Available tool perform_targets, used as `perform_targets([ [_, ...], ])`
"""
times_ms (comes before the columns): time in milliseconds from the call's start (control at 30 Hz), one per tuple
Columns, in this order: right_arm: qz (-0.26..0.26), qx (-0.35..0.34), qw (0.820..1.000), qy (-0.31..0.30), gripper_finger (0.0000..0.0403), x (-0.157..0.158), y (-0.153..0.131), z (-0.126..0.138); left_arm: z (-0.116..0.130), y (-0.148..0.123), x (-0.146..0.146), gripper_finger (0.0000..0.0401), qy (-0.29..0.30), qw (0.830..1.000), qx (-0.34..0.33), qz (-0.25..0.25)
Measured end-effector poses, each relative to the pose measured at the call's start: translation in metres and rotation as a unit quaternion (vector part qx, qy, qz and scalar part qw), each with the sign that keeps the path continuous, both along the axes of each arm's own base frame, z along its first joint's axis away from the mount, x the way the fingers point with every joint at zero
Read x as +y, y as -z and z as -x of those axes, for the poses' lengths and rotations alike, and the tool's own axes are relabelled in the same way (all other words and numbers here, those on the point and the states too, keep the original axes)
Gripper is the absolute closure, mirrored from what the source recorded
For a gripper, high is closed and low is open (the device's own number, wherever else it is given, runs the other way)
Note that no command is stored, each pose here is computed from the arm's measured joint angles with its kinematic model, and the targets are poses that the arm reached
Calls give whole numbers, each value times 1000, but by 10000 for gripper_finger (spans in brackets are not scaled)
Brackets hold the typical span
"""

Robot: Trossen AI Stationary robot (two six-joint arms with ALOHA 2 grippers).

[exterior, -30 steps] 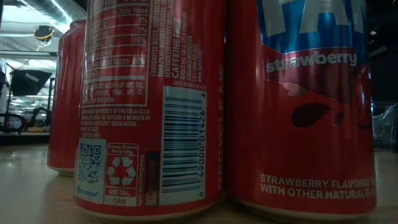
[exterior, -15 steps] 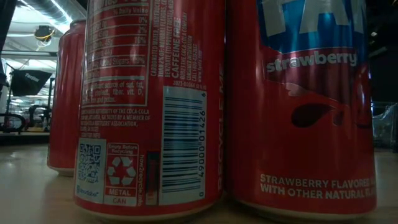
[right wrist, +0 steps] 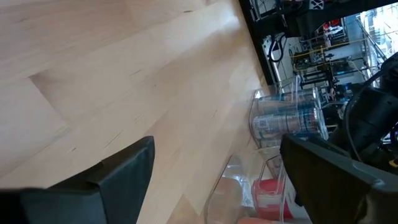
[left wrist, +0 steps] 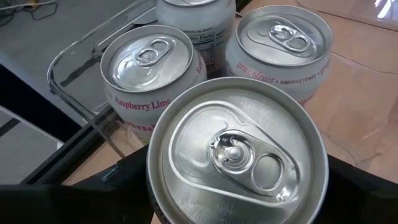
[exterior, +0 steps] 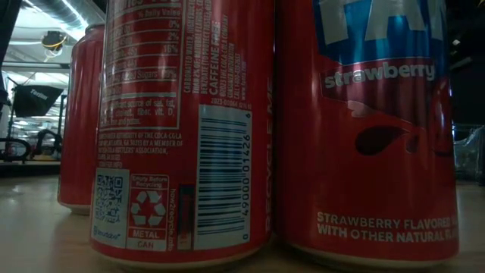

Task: Sort soda cans
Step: Put the pink-white soda can into the middle transparent bin, then adjust the right transparent bin on the table

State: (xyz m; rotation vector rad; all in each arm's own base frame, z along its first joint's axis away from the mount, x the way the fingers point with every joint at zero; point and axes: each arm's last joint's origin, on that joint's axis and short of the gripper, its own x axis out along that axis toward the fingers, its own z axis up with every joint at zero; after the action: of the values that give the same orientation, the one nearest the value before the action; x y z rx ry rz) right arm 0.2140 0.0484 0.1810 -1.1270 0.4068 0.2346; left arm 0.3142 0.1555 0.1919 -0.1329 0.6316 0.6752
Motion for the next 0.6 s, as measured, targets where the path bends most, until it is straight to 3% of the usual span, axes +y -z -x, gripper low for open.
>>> perform_targets([
  [133,0,0,1000,0,56,0,0,0,0,0,0,101,0,1000,1,0],
  [333,0,0,1000,0,56,0,0,0,-5,11,2,58,5,1000,10,-6],
  [600,1,1,1000,0,56,0,0,0,-6,-3,-6,44,22,999,-5,-25],
])
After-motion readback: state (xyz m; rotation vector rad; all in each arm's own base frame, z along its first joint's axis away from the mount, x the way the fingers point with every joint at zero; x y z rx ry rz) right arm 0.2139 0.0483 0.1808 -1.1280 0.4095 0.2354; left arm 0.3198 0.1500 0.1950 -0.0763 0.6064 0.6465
